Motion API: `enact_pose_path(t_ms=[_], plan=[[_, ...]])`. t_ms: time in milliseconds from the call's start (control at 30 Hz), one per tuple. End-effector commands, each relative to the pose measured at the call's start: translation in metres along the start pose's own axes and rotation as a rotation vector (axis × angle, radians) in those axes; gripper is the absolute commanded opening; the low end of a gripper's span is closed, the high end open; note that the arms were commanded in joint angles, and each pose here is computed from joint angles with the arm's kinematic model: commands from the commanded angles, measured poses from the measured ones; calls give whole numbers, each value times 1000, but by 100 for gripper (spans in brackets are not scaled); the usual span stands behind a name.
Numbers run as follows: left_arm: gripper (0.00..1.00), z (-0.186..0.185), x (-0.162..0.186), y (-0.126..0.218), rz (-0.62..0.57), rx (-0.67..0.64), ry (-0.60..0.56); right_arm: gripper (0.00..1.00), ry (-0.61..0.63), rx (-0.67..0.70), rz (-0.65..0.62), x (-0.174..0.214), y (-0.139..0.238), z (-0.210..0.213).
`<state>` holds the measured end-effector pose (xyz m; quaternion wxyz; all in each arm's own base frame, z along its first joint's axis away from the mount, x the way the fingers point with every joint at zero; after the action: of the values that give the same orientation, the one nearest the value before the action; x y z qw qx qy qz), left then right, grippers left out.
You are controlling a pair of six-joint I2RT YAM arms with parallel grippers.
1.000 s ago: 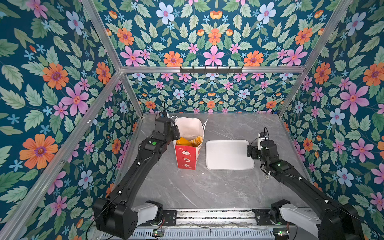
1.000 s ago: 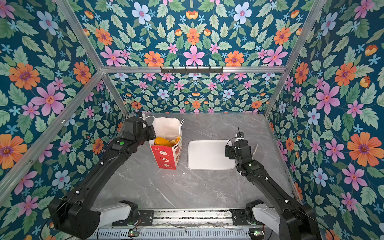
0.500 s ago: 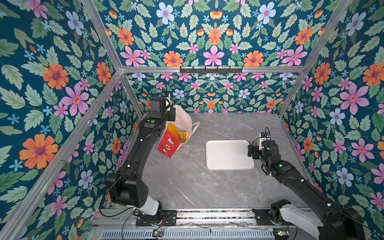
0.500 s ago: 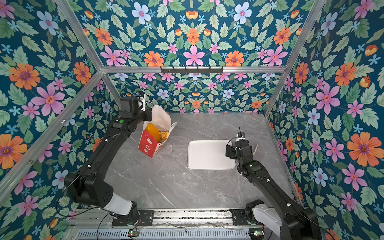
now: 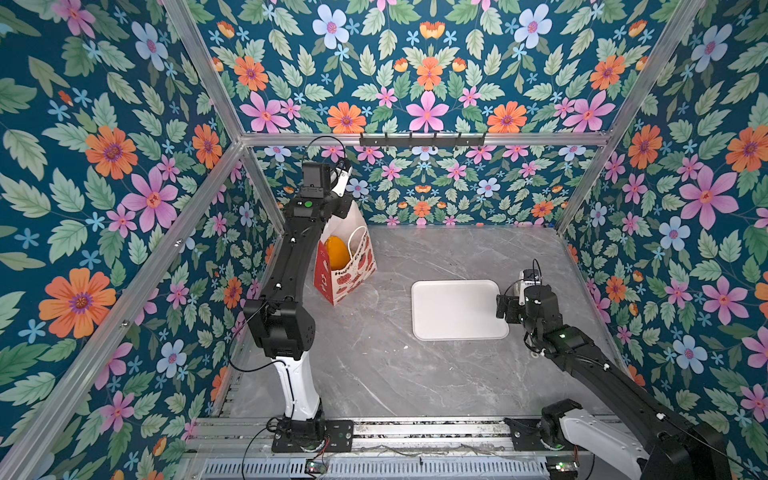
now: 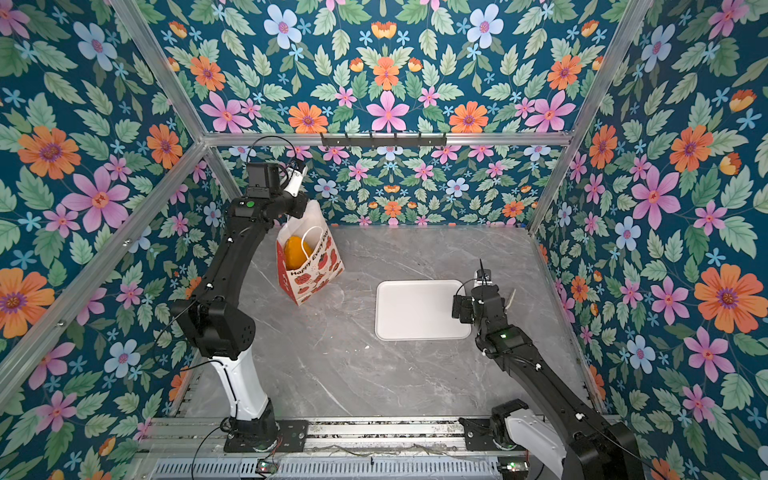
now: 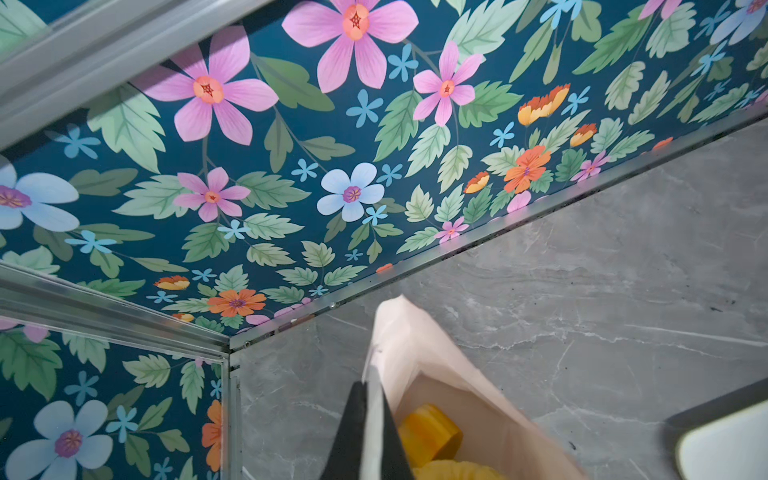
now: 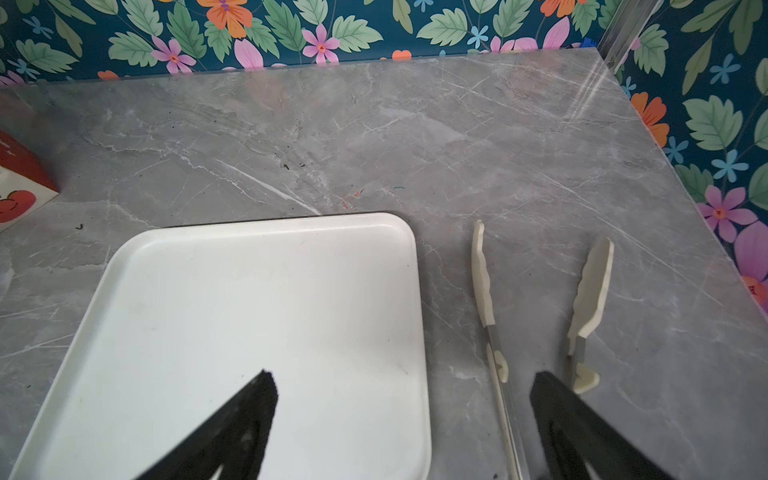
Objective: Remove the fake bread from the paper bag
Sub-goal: 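Lift and tilt the paper bag with the left gripper toward the tray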
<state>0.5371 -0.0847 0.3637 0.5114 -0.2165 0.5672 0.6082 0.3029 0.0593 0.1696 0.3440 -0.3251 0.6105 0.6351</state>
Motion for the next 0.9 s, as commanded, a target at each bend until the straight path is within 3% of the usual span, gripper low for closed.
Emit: enact_pose_path(t_ms=[0,333,633,867], plan=[[0,5,-9,8,-17,-17,-59,96,-16,-4,9,1,-1,1],[0,-1,-19,25,-70,10,-60,96,-43,-35,33,7,-3,6],[0,-56,-7,73,-129,168,15,96,-60,-52,47,10,-4,9],[0,-98,13,100,-102,264,67,96,-79,-68,66,12,-8,12]])
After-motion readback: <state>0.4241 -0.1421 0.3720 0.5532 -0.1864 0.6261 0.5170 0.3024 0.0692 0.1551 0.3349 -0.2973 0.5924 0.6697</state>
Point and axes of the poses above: each gripper's point midway between its finger pads, its own y axis back along the fingers, its own z axis along the line the jaws close on, x = y × z, the point moved 2 cm from there along y, back along the fingers, and after that the axes turned 2 degrees about y, right-handed, at the moved point
